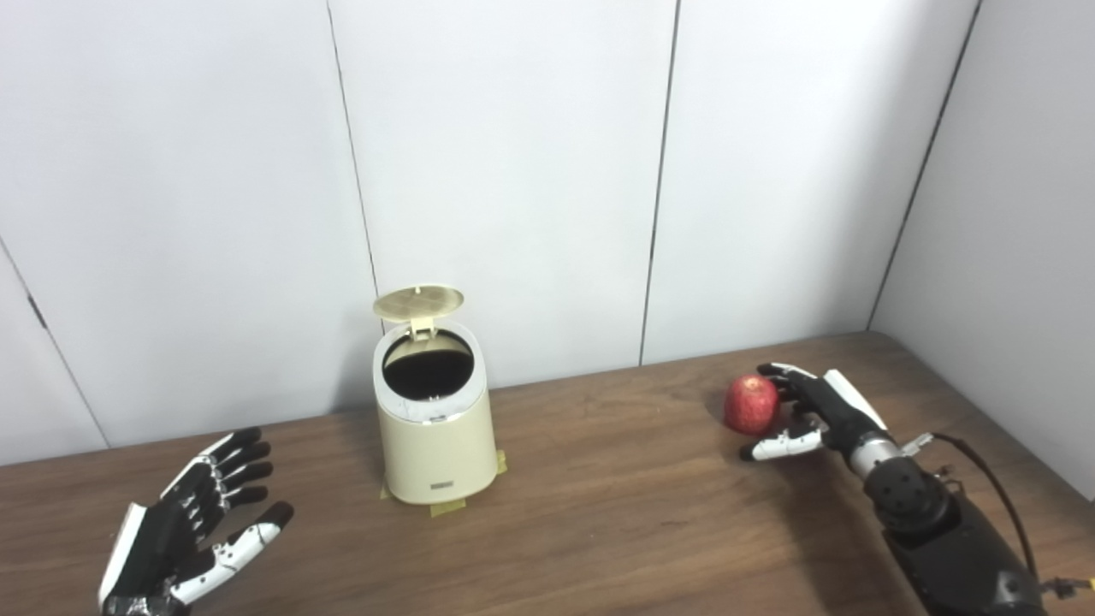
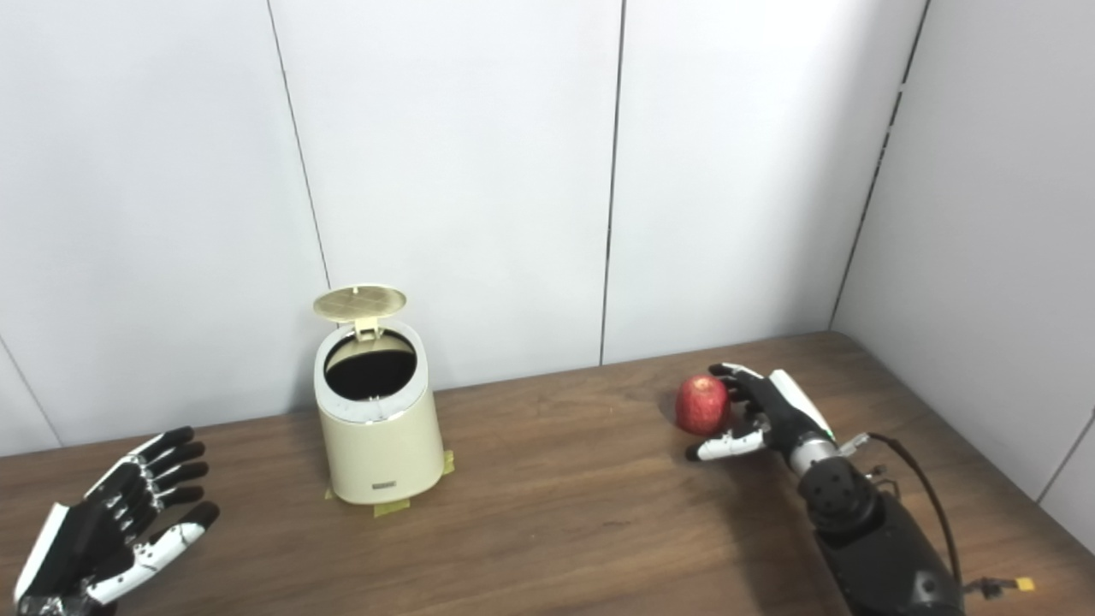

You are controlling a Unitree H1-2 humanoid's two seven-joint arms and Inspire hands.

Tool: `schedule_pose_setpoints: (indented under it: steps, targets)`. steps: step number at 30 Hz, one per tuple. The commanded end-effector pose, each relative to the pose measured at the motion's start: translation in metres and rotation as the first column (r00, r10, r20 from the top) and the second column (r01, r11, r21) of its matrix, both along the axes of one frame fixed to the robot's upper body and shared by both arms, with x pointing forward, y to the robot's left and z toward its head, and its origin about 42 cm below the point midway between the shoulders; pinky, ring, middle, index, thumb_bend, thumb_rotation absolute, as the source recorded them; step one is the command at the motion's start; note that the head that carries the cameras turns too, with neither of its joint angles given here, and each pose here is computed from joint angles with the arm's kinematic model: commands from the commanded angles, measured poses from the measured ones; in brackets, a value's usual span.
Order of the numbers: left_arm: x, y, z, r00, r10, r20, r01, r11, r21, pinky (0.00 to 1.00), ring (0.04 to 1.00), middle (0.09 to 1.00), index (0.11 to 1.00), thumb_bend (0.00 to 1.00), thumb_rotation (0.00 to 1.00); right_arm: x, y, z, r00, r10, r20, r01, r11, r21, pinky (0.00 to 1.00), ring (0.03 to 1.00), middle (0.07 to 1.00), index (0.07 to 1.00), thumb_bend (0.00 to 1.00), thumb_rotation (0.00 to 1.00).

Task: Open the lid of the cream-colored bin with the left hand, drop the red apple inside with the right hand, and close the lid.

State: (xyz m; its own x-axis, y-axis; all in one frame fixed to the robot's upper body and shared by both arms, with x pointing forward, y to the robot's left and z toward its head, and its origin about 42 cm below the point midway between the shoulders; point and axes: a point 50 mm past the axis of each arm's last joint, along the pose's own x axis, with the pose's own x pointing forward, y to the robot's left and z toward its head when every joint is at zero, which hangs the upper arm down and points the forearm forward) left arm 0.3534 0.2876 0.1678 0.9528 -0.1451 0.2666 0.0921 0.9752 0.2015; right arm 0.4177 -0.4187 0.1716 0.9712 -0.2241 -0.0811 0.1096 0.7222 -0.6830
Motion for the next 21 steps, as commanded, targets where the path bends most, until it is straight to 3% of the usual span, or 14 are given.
schedule_pose_setpoints:
  steps: [1, 6, 9, 11, 13, 21]
  targets:
    - [0.007, 0.0, 0.023, 0.997, -0.015, 0.079, 0.013, 1.0, 0.015, 0.73, 0.785, 0.814, 0.847, 0.58, 0.1, 0.016, 0.004, 0.024, 0.998, 0.01, 0.058, -0.009, 1.0, -0.013, 0.83, 0.832, 0.794, 0.839, 0.82, 0.13]
    - [0.006, -0.001, 0.023, 0.997, -0.017, 0.075, 0.016, 1.0, 0.016, 0.73, 0.788, 0.812, 0.847, 0.59, 0.1, 0.019, 0.007, 0.019, 0.997, 0.01, 0.073, -0.009, 1.0, -0.015, 0.78, 0.738, 0.686, 0.78, 0.78, 0.08]
    - [0.006, -0.001, 0.024, 0.997, -0.017, 0.075, 0.016, 1.0, 0.022, 0.72, 0.78, 0.805, 0.84, 0.6, 0.12, 0.021, 0.005, 0.016, 0.997, 0.015, 0.08, -0.011, 0.999, -0.053, 0.65, 0.636, 0.598, 0.701, 0.74, 0.06]
    - [0.005, -0.001, 0.023, 0.997, -0.017, 0.073, 0.016, 1.0, 0.018, 0.71, 0.78, 0.805, 0.837, 0.59, 0.12, 0.021, 0.004, 0.013, 0.996, 0.005, 0.094, 0.001, 0.998, -0.067, 0.53, 0.54, 0.492, 0.6, 0.58, 0.01]
    - [0.005, -0.001, 0.024, 0.997, -0.018, 0.073, 0.016, 1.0, 0.024, 0.72, 0.783, 0.806, 0.839, 0.59, 0.12, 0.021, 0.004, 0.011, 0.994, -0.001, 0.11, 0.009, 0.997, -0.071, 0.45, 0.469, 0.46, 0.546, 0.53, 0.0]
    - [0.006, 0.0, 0.024, 0.997, -0.021, 0.076, 0.018, 0.999, 0.033, 0.67, 0.766, 0.802, 0.832, 0.58, 0.12, 0.02, 0.004, 0.012, 0.99, 0.019, 0.141, -0.003, 0.993, -0.114, 0.48, 0.464, 0.441, 0.544, 0.52, 0.0]
